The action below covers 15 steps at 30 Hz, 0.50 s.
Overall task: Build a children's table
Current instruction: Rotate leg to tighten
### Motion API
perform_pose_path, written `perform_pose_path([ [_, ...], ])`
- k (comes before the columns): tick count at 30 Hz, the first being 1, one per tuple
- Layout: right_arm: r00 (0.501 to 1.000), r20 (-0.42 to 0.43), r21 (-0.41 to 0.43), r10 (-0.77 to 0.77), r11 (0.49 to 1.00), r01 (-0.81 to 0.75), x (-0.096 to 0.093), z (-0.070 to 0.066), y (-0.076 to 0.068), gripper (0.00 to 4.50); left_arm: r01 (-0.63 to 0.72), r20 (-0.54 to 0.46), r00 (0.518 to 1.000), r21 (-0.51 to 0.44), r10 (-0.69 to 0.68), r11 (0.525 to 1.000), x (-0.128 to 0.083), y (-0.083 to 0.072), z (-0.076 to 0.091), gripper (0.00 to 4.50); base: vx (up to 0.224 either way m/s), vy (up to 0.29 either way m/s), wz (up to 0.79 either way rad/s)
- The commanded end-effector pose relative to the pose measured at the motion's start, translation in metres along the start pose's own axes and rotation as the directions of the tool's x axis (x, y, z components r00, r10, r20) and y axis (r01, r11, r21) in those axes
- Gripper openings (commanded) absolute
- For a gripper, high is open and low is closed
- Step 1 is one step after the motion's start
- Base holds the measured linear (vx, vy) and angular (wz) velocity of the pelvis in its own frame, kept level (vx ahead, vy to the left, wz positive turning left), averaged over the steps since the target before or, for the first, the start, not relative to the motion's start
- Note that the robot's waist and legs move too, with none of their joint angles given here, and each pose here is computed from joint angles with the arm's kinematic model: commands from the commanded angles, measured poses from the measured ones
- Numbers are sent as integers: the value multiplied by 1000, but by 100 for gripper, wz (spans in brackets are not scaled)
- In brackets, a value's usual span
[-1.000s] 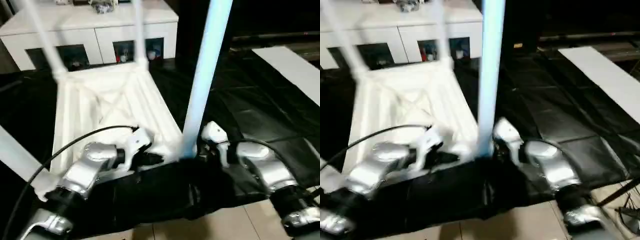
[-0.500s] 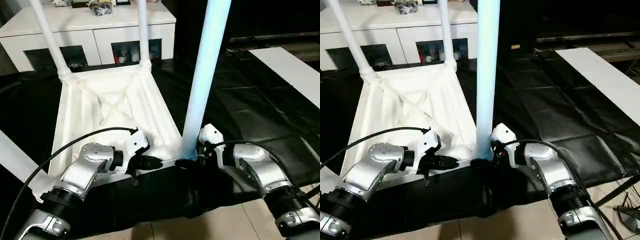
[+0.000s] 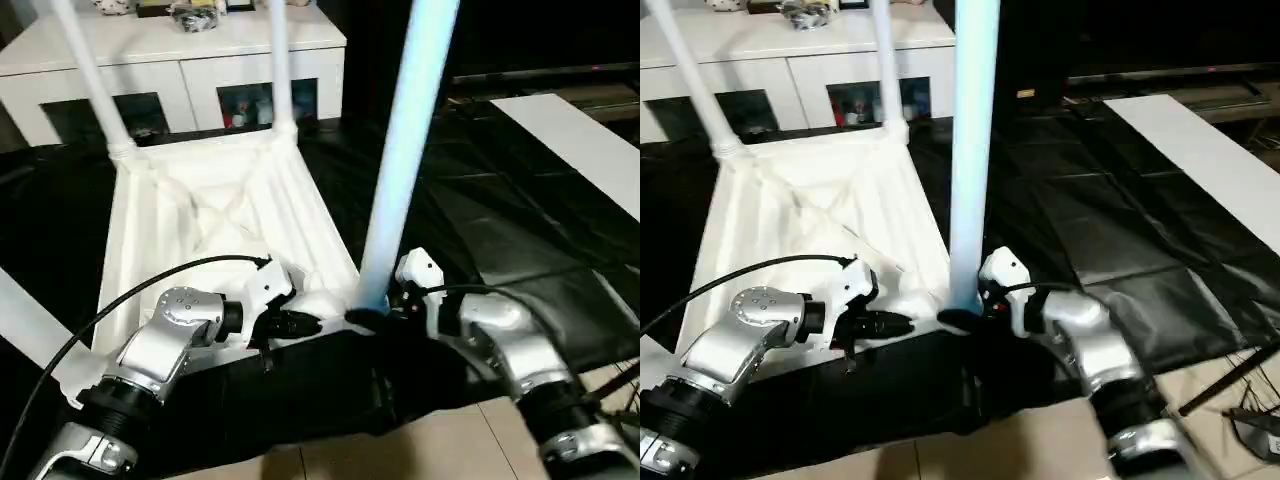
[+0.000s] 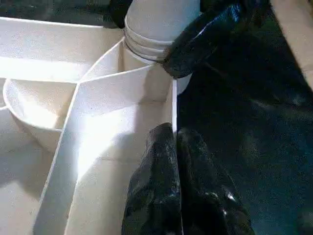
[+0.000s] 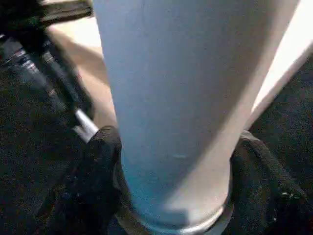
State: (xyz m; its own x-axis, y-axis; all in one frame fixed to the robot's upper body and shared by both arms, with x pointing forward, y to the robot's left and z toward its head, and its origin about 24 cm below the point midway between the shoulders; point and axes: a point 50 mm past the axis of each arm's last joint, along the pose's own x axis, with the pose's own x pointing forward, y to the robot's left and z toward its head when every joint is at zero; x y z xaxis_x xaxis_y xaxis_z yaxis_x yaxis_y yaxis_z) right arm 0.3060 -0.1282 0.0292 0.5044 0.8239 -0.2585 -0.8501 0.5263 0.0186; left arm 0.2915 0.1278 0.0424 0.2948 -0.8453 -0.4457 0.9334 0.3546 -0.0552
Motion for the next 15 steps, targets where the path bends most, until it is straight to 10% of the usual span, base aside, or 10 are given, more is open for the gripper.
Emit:
perform_pose_path([
  [1, 997, 4, 45, -76, 996, 75, 7, -4, 1, 271, -8, 29, 1000, -9, 9, 1000, 10, -3, 4, 0, 0, 0, 0],
  [10, 856, -104, 151, -507, 842, 517, 57, -10, 10, 269, -479, -25, 877, -131, 480, 868, 55, 24, 14, 0, 0, 0, 0],
  [15, 823, -104, 181, -558, 803, 567, 70, 0, 10, 269, -529, -21, 847, -118, 531, 840, 65, 26, 20, 0, 0, 0, 0],
])
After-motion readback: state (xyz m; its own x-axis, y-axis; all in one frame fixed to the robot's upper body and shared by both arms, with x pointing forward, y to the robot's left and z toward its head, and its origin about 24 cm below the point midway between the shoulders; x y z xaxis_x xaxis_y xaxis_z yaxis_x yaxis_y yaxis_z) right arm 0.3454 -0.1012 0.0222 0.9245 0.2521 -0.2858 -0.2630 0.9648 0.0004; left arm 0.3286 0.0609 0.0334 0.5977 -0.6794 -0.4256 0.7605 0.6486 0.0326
